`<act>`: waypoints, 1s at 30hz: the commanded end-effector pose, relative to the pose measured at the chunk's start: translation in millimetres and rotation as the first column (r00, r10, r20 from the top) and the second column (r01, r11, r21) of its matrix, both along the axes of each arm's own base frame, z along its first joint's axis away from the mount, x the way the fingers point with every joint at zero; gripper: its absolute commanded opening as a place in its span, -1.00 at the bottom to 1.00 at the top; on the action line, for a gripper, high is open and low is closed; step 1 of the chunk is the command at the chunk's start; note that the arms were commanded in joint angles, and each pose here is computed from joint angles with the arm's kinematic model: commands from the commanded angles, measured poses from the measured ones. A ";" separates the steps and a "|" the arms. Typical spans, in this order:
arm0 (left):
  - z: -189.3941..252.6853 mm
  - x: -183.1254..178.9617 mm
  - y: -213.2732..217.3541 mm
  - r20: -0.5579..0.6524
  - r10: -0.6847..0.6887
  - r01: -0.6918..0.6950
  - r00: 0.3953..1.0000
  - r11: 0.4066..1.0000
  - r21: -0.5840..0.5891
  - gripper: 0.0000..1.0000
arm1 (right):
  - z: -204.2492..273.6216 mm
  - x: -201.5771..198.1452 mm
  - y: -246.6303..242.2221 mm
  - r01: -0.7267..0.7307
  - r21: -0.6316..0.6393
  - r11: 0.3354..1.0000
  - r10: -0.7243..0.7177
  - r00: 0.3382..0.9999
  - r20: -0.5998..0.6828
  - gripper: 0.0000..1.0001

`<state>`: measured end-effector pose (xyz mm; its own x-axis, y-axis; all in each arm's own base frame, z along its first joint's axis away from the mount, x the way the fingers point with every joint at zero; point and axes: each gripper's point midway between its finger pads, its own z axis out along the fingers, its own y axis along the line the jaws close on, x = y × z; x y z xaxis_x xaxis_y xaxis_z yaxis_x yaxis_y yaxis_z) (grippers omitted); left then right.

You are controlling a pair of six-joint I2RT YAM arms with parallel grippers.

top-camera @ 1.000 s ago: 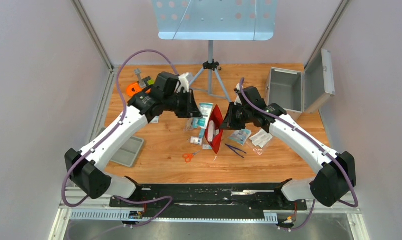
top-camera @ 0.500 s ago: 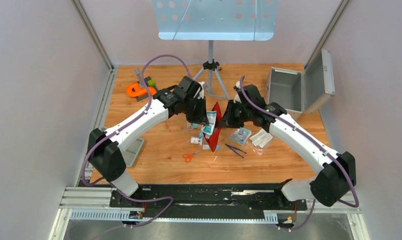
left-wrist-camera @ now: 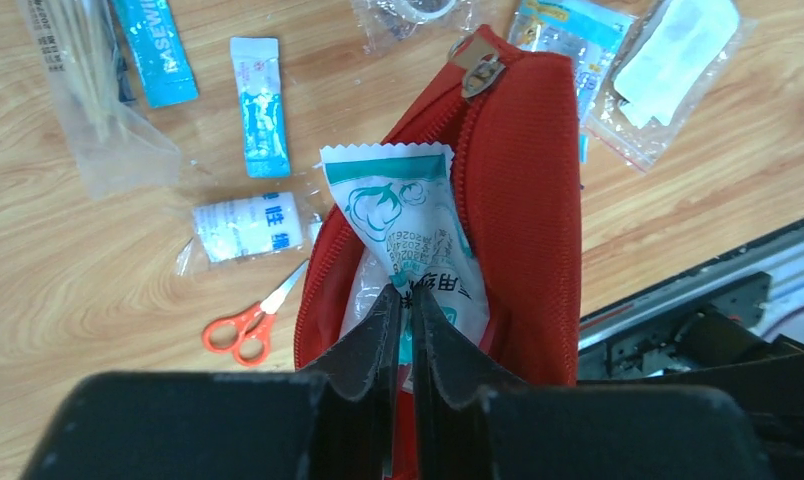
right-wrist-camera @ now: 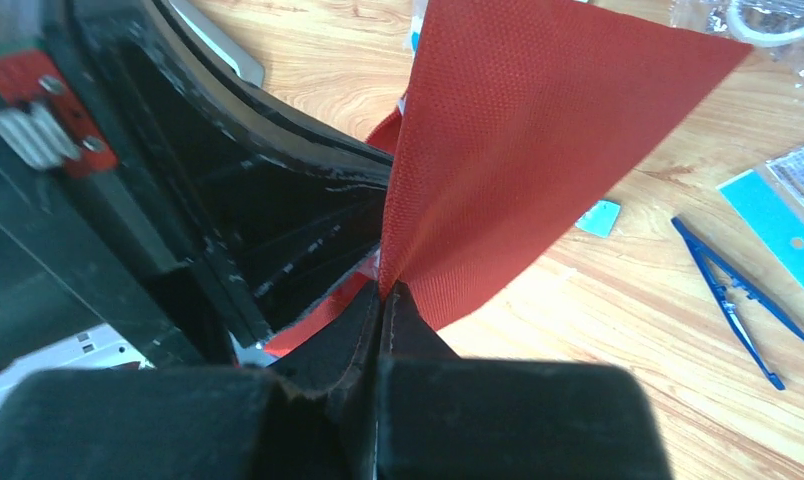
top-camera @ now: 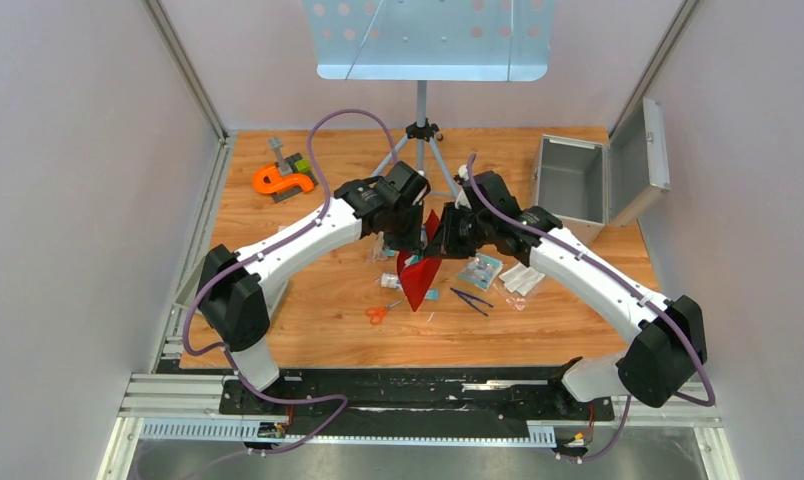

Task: Organize the medicine kit
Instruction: Place the medical item at the medicine pouch.

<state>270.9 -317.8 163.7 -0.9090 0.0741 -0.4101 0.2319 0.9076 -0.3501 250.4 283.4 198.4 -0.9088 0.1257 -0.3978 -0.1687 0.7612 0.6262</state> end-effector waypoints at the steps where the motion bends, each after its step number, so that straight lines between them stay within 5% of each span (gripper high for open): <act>1: 0.8 6.8 6.8 0.061 0.037 -0.041 0.997 0.996 0.078 -0.71 | 35.1 8.1 20.5 -0.026 0.119 0.993 0.017 0.997 0.074 -1.00; 10: -9.2 11.3 48.9 0.143 0.075 -0.111 0.987 0.959 0.262 -0.72 | 9.8 -0.6 2.0 0.028 0.068 0.997 -0.032 0.998 0.053 -1.00; 20: -31.1 0.0 51.8 0.085 0.046 -0.069 0.995 0.954 0.292 -0.70 | -26.4 -4.9 4.5 0.015 0.076 0.997 -0.017 1.000 0.026 -1.00; 24: -27.2 -5.3 48.9 0.080 0.030 -0.050 0.996 0.965 0.257 -0.69 | -26.3 -4.7 9.4 -0.004 0.105 0.994 0.000 0.999 0.037 -1.00; 30: 1.6 -19.6 20.3 0.086 -0.057 0.052 0.995 0.997 0.052 -0.68 | -25.2 -5.0 12.1 -0.014 0.116 0.993 0.010 0.999 0.034 -1.00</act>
